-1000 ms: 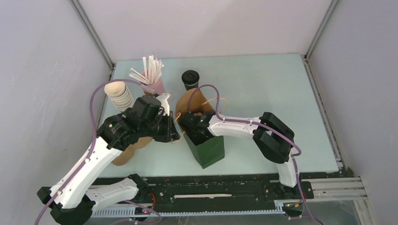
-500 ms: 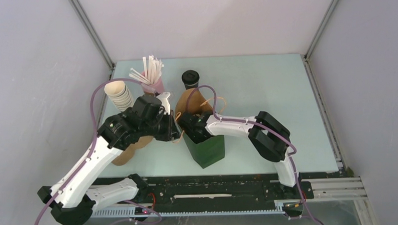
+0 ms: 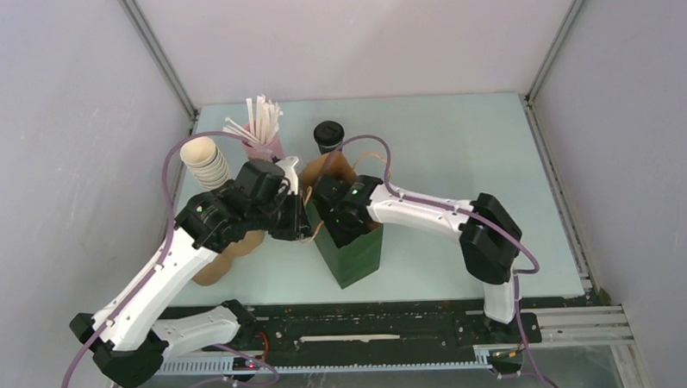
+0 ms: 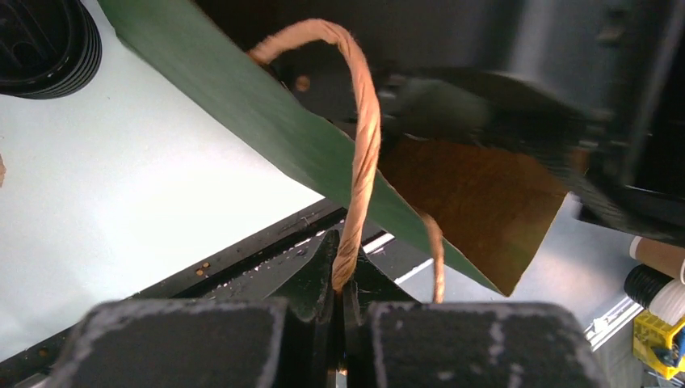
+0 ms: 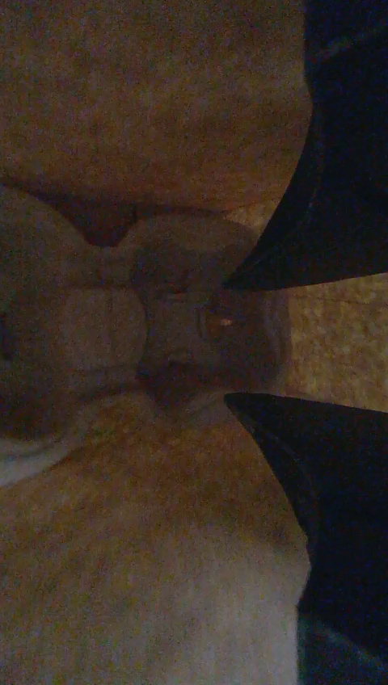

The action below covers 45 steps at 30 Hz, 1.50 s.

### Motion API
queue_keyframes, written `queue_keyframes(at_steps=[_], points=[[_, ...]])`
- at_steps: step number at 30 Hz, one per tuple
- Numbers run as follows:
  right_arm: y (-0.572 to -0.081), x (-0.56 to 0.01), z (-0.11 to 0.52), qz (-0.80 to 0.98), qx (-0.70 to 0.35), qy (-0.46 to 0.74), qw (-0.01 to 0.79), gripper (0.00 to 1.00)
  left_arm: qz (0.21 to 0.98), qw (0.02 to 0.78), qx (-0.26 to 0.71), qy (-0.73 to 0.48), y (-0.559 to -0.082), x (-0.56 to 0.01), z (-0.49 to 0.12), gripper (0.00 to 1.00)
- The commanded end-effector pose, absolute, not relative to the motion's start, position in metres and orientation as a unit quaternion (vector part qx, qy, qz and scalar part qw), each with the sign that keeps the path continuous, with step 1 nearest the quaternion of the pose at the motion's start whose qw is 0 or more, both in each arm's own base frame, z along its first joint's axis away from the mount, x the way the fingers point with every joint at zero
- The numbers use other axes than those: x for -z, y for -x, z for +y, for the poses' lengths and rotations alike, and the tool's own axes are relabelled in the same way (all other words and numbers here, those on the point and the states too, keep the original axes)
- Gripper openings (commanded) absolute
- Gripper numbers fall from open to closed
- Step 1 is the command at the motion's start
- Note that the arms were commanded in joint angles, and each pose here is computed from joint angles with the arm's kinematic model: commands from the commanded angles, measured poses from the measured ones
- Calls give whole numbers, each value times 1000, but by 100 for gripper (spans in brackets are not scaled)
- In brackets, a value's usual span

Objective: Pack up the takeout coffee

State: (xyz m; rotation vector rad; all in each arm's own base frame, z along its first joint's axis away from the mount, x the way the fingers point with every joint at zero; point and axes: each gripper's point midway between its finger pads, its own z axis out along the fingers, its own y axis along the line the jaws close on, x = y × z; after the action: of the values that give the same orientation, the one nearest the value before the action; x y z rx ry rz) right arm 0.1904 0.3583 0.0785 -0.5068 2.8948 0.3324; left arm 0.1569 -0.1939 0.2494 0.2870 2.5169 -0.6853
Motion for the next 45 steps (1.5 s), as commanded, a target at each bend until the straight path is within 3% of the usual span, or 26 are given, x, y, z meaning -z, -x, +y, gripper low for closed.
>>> queue_keyframes(at_steps=[1, 9, 17, 25, 35, 45], points=[[-212, -131, 347, 969, -125, 155, 144, 59, 911, 293, 268, -109, -169, -281, -200, 0], [-250, -194, 325, 956, -149, 126, 220, 59, 899, 329, 268, -109, -203, -317, -214, 0], [-270, -260, 293, 928, -196, 81, 305, 59, 869, 374, 298, -132, -265, -393, -261, 0], [-277, -286, 273, 899, -254, 85, 347, 60, 813, 386, 408, -153, -287, -447, -321, 0], [-277, -327, 212, 878, -236, 87, 406, 68, 816, 300, 473, -141, -272, -408, -369, 0], [-244, -368, 213, 845, -313, 91, 424, 73, 863, 271, 397, -152, -241, -339, -326, 0]])
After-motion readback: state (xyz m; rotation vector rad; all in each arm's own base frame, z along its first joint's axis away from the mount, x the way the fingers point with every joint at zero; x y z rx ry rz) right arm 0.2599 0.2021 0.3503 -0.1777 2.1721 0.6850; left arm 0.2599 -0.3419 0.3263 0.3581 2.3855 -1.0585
